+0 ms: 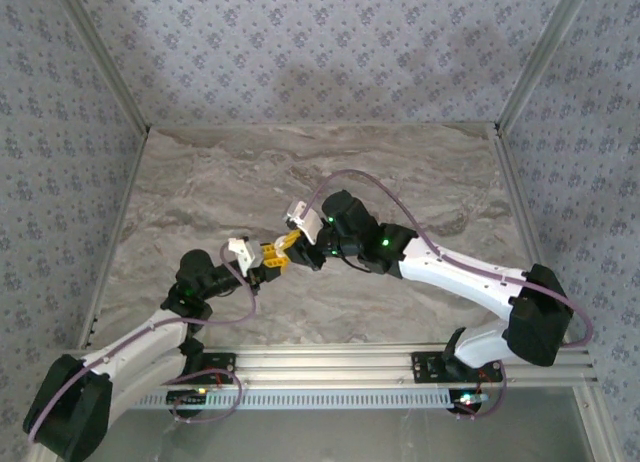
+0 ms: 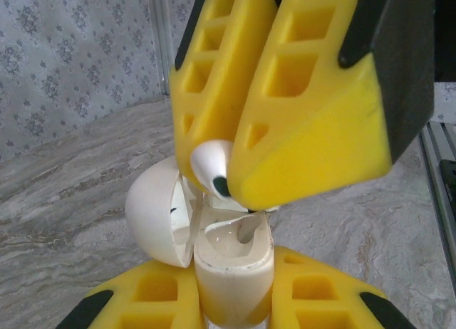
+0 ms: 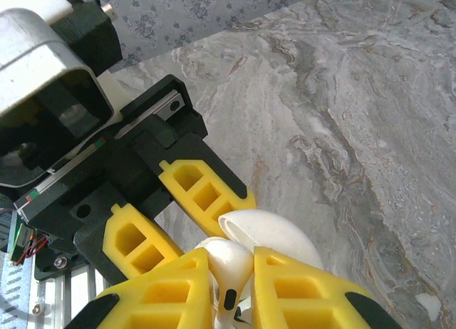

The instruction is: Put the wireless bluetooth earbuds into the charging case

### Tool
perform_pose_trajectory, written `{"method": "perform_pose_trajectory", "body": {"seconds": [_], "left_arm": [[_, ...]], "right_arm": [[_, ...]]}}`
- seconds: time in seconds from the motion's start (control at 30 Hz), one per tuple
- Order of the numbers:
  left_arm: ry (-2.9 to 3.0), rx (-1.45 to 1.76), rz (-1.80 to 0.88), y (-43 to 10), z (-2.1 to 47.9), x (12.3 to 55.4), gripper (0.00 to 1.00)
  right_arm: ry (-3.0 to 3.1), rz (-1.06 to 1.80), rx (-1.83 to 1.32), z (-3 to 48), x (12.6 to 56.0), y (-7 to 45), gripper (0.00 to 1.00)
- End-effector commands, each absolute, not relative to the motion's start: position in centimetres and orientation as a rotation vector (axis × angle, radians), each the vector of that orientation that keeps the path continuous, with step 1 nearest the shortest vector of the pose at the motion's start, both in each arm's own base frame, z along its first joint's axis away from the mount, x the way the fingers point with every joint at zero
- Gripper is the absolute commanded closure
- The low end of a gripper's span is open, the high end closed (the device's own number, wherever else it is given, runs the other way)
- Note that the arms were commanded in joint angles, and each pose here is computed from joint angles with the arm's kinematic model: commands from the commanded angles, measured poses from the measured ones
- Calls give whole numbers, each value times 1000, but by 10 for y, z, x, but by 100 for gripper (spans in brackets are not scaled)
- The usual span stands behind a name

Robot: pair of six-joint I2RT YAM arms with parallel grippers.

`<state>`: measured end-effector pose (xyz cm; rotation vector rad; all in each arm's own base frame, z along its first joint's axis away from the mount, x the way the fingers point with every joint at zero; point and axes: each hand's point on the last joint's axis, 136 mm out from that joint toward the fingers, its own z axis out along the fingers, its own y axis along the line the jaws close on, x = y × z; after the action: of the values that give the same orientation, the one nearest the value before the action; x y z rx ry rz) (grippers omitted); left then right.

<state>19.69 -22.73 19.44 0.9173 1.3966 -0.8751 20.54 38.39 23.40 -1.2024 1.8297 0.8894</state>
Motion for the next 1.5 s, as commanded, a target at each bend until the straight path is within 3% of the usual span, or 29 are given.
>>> {"method": "perform_pose_trajectory", "body": {"seconds": [0.0, 0.57, 1.47], "left_arm": [[1336, 928, -889, -229, 207, 191, 95], [1357, 897, -908, -229, 207, 193, 95], [1285, 780, -910, -218, 240, 194, 96]], "right_arm": [[1799, 884, -1221, 241, 203, 391, 83], [1697, 886, -1164, 261, 208, 395, 84], [1723, 876, -1154, 242, 209, 392, 85]]}}
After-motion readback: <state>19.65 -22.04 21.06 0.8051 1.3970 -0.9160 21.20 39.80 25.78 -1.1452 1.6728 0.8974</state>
